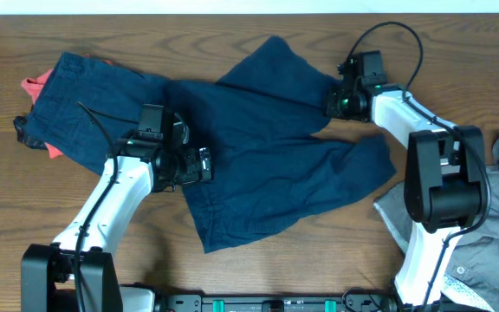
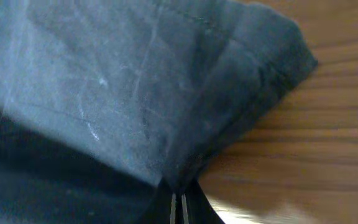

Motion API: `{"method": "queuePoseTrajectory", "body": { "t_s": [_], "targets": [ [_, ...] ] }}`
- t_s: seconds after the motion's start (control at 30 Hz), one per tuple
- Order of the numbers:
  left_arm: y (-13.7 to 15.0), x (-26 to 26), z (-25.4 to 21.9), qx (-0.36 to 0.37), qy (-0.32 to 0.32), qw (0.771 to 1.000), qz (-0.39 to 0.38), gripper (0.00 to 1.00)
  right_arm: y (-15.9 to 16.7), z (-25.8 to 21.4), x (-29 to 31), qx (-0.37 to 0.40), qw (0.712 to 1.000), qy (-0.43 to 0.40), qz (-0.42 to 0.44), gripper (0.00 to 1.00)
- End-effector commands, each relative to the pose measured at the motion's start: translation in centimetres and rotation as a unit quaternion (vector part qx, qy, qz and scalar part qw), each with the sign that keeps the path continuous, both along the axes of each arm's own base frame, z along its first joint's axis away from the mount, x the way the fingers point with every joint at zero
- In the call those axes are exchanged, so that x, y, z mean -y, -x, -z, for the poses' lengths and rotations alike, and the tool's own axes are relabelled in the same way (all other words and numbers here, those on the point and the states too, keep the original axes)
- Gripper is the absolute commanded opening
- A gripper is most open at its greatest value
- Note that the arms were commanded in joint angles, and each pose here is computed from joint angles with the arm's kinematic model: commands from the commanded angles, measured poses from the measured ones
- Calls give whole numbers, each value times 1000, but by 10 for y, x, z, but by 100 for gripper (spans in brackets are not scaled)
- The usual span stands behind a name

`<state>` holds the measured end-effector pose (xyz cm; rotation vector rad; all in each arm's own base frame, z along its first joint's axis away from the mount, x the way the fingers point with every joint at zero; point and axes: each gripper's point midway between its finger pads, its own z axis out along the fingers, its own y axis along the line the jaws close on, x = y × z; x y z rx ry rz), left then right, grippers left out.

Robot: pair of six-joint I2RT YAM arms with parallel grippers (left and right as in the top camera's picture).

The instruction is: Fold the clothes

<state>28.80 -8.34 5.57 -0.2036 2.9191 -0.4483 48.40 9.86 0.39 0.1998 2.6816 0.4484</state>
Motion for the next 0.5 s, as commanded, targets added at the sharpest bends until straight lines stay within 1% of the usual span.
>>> {"method": "queuePoseTrajectory", "body": {
  "t_s": [0.0,0.1,0.13,0.17,0.2,0.23,0.27,0.3,0.37,0.47],
  "targets": [
    [4,1,1,-4,5,1000,-2,98,-27,-52,79,58,992,45,100,1],
    [2,2,1,-1,6,1000,-2,98,-31,-85,120,89,985,45,141,1],
    [1,2,0,1,6,1000,-2,98,-29,-93,132,94,983,45,152,7],
    [0,2,0,4,6,1000,-2,98,-26,-97,139,94,982,43,159,20],
    [-1,2,0,6,7,1000,-2,98,-22,-99,143,88,982,40,161,44],
    [-2,2,-1,8,7,1000,-2,98,-16,-98,144,76,984,35,154,64],
    [-2,3,-1,8,8,1000,-2,98,-7,-94,141,58,988,30,137,72],
    [-1,4,-1,6,12,1000,-1,98,4,-88,137,36,992,29,120,79],
    [6,10,-1,-8,30,999,4,98,35,-72,133,-35,993,31,111,83],
    [21,25,-5,-41,78,996,14,98,79,-57,138,-129,983,57,118,84]
  ]
}}
